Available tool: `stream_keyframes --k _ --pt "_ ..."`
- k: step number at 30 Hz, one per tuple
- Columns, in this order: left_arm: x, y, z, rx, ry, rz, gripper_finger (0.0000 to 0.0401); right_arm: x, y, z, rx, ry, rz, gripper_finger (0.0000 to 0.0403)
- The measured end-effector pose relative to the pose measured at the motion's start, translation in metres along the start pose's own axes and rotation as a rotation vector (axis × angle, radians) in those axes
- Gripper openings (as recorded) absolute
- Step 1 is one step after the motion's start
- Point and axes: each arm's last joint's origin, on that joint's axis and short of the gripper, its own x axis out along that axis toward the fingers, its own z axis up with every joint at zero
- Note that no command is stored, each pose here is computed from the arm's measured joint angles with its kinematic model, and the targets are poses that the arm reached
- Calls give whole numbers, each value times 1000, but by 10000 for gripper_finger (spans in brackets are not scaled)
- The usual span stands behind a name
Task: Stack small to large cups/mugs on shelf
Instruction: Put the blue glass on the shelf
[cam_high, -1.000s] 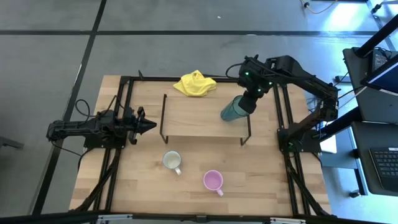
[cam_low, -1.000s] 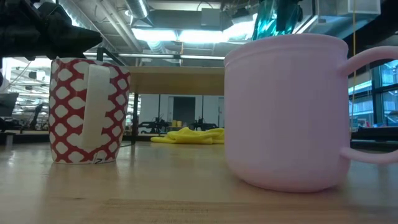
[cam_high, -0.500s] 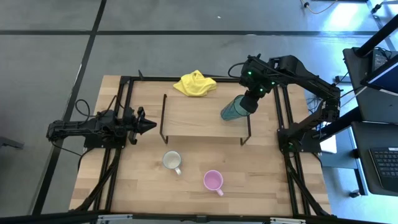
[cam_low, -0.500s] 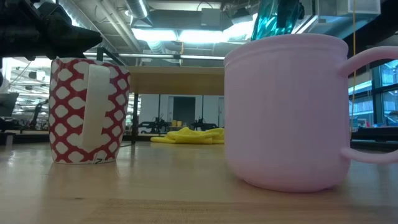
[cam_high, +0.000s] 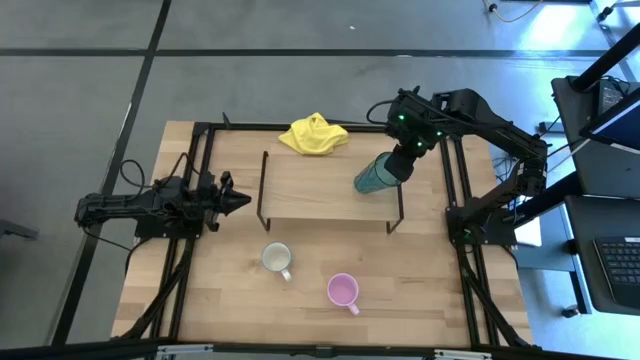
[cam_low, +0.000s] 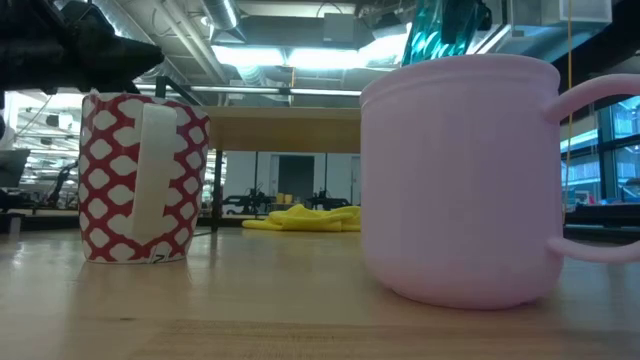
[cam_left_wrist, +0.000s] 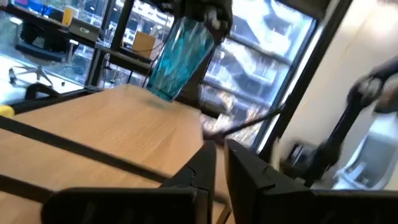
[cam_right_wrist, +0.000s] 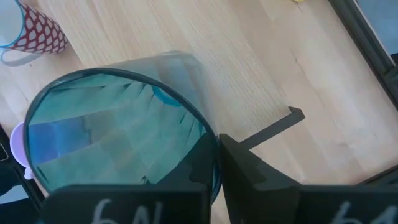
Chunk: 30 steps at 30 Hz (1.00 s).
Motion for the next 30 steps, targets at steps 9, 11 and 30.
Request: stream_keyframes --k 9,11,30 --pt "-10 -12 40 -213 -493 -31 27 0 0 0 9 0 0 24" --pt "-13 -15 44 -217 -545 -67 27 0 0 0 9 0 0 24" --pt "49 -62 138 25 4 98 27 0 0 0 -19 0 -1 24"
